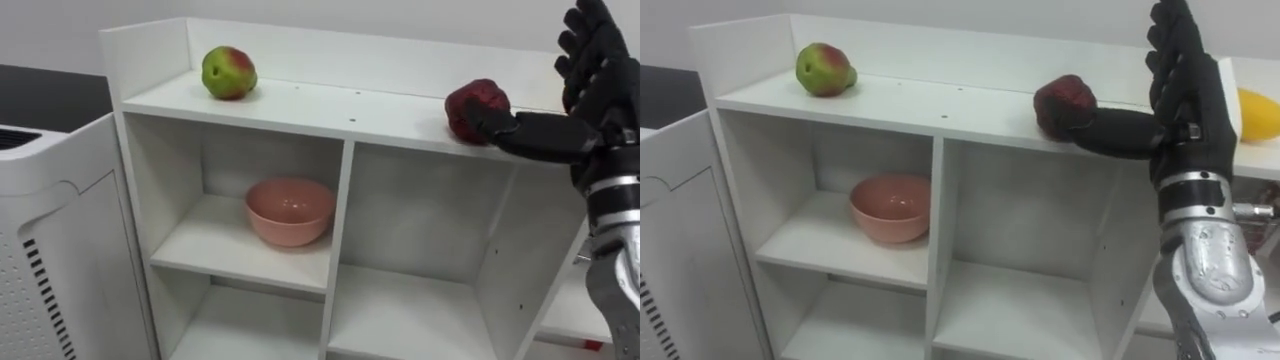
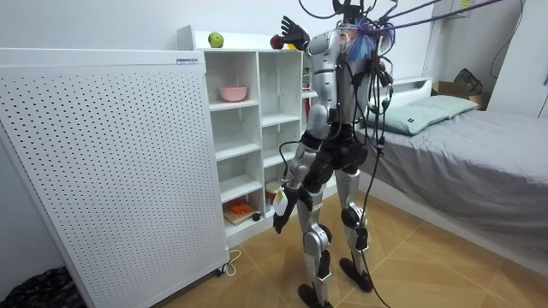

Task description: Arrange fruit in the closet

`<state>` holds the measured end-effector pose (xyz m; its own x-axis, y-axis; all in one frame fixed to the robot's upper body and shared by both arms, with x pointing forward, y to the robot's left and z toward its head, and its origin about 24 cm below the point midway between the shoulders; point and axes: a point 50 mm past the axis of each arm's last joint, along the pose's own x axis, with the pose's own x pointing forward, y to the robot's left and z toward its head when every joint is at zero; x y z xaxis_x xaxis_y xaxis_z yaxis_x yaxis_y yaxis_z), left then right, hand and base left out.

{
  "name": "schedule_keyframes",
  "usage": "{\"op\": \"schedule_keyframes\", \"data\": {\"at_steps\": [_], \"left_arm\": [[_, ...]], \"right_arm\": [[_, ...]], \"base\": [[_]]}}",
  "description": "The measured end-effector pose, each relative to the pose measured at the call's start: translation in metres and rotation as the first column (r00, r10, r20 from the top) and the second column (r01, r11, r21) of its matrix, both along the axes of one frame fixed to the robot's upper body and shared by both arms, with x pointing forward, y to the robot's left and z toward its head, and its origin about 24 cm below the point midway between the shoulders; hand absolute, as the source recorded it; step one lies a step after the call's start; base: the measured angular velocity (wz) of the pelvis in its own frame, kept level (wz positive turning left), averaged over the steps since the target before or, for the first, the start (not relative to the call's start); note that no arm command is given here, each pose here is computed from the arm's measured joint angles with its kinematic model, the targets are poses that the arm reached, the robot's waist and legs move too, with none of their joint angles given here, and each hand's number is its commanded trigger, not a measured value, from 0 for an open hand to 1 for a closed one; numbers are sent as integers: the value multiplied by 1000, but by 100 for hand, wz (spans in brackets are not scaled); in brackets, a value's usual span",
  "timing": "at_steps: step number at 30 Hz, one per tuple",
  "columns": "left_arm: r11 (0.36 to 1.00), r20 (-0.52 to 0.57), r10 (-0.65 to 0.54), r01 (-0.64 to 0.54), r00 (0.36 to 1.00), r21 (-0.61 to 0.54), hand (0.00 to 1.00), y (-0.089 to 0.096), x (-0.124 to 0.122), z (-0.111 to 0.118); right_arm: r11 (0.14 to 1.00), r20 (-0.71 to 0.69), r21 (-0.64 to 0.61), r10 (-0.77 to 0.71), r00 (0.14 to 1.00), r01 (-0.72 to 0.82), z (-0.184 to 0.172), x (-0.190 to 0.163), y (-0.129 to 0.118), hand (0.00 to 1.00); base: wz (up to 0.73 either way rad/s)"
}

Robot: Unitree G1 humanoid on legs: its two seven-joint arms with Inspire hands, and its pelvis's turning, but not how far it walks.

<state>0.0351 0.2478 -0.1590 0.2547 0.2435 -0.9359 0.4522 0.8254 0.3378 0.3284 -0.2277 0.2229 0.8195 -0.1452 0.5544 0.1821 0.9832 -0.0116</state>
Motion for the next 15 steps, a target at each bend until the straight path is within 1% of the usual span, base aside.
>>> {"op": "schedule_keyframes", "data": {"at_steps": [4,8,15], "left_arm": [[1000,-12,19,-19,1000,4,0,3,-1,1],[1000,-12,18,-17,1000,11,0,6,0,1],[1000,-18,22,-22,1000,16,0,7,-1,2]], "right_arm": [[1000,-22,-4,11,1000,-11,0,3,-5,0],[1000,-75,-4,9,997,-10,-2,16,-4,0],[999,-80,-30,25,996,-28,4,21,-2,0]], "base": [[7],[0],[0]]}}
